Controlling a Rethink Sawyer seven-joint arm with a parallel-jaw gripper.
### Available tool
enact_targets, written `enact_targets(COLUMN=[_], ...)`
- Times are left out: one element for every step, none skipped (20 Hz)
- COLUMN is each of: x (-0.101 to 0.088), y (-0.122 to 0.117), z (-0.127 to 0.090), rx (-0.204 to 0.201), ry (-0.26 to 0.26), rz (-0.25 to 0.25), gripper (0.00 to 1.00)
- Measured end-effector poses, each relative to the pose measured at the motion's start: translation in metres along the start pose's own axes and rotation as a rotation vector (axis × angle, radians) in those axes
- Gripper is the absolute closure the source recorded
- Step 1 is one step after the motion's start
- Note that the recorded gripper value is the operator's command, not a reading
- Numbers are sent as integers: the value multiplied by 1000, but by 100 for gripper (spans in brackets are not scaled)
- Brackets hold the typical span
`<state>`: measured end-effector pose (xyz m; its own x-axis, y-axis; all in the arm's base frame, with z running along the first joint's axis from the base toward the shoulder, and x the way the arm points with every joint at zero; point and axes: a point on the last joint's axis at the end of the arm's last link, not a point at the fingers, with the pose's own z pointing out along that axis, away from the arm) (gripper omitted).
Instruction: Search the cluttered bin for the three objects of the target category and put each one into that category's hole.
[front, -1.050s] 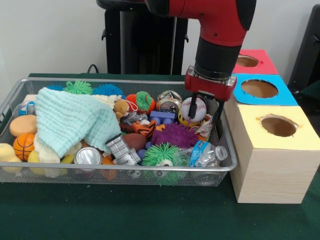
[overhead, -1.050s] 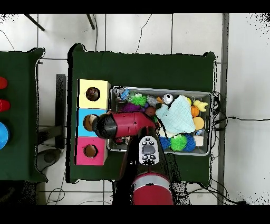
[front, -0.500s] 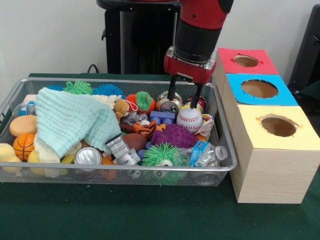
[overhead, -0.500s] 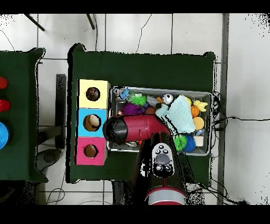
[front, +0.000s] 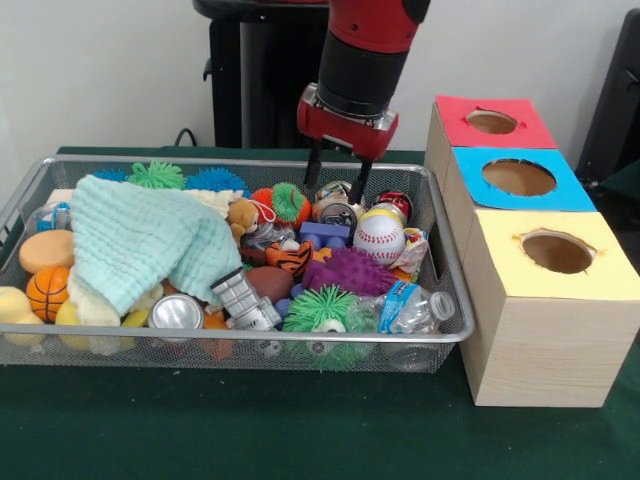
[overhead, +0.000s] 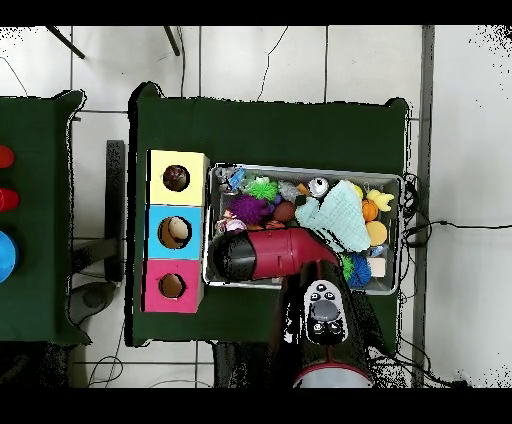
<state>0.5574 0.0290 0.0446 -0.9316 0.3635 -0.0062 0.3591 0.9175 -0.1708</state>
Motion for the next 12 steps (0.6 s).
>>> enact_targets(x=[0,0,1,2,3,5,8,11,13,19,22,27], y=[-1,-1,-1,0,1,5,10,14,19,27,30,35], z=[0,1,2,2,3,7,10,12,14,18,20,22], rx=[1,3,6,7,9,14,19,20,21,23,24,25], ry=[0,-1,-2,-1,-1,-1,0,2,5,11,14,19], rz=[-1,-5,-11,-15,-20,-35,-50,-59,-69,-86,-93,-105], gripper=[0,0,0,0,0,0,0,0,0,0,0,0])
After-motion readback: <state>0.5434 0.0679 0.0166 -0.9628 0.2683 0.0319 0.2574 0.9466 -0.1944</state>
